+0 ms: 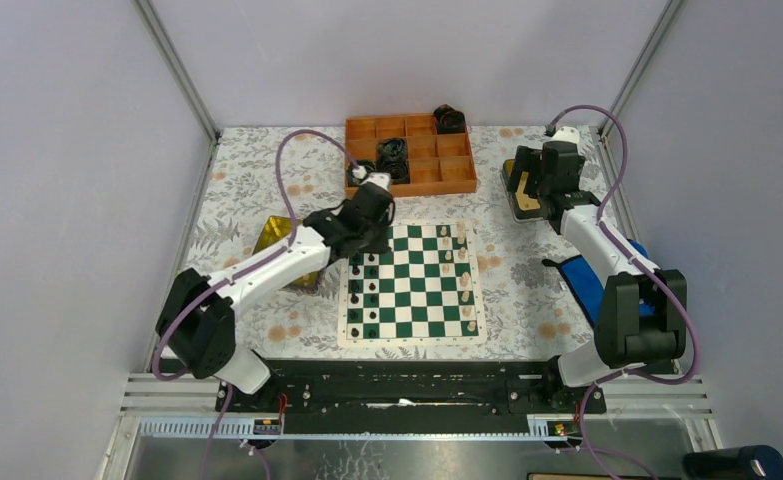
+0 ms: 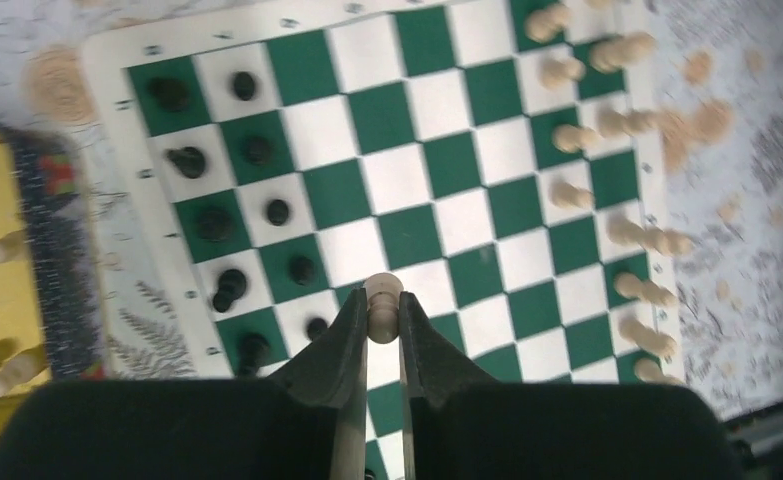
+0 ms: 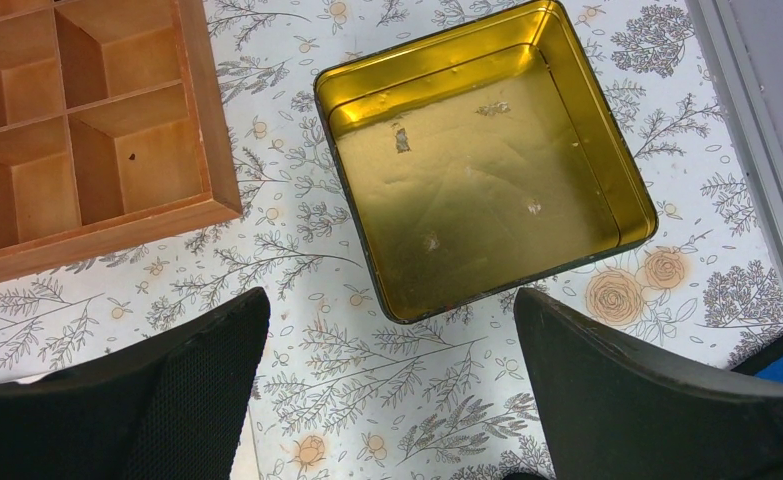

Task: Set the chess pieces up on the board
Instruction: Place the chess piece on the chessboard.

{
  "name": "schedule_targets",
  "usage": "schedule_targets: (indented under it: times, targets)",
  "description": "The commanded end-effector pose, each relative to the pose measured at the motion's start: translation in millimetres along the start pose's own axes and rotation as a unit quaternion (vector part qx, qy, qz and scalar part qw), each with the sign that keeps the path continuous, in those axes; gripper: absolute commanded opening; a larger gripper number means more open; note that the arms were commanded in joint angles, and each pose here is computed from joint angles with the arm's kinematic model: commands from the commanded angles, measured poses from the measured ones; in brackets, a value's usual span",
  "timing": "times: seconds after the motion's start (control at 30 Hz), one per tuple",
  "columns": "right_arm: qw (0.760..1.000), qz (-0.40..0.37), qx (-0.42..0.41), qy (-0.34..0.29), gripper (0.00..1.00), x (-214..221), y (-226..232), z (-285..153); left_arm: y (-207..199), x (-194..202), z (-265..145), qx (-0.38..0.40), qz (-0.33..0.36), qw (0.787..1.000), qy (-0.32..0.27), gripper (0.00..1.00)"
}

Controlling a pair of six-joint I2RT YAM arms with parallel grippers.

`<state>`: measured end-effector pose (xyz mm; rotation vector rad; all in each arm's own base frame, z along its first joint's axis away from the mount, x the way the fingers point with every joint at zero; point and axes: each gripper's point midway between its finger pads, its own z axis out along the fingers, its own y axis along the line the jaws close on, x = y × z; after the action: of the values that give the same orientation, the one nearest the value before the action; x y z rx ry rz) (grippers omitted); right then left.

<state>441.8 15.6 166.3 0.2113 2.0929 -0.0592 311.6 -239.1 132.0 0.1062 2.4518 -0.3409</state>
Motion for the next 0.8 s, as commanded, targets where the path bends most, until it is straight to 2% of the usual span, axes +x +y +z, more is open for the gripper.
schedule_targets:
  times: [0.0, 0.2, 0.37, 0.53, 0.77]
  targets:
    - [0.999, 0.002, -0.002, -0.032, 1.00, -20, 2, -8, -51, 0, -4, 0.055, 0.073, 0.996, -0.021, 0.00]
    - [0.999, 0.002, 0.008, -0.033, 1.00, -19, -2, -9, -109, 40, 12, 0.107, 0.169, 0.980, 0.022, 0.00]
    - [0.999, 0.008, 0.031, -0.040, 1.00, -26, -12, -11, -138, 67, 30, 0.125, 0.225, 0.965, 0.046, 0.00]
    - [0.997, 0.034, 0.056, -0.028, 1.00, -26, -30, -10, -153, 83, 47, 0.132, 0.255, 0.956, 0.063, 0.00]
    - [0.996, 0.059, 0.059, -0.030, 1.00, -32, -40, -8, -155, 89, 63, 0.119, 0.260, 0.956, 0.070, 0.00]
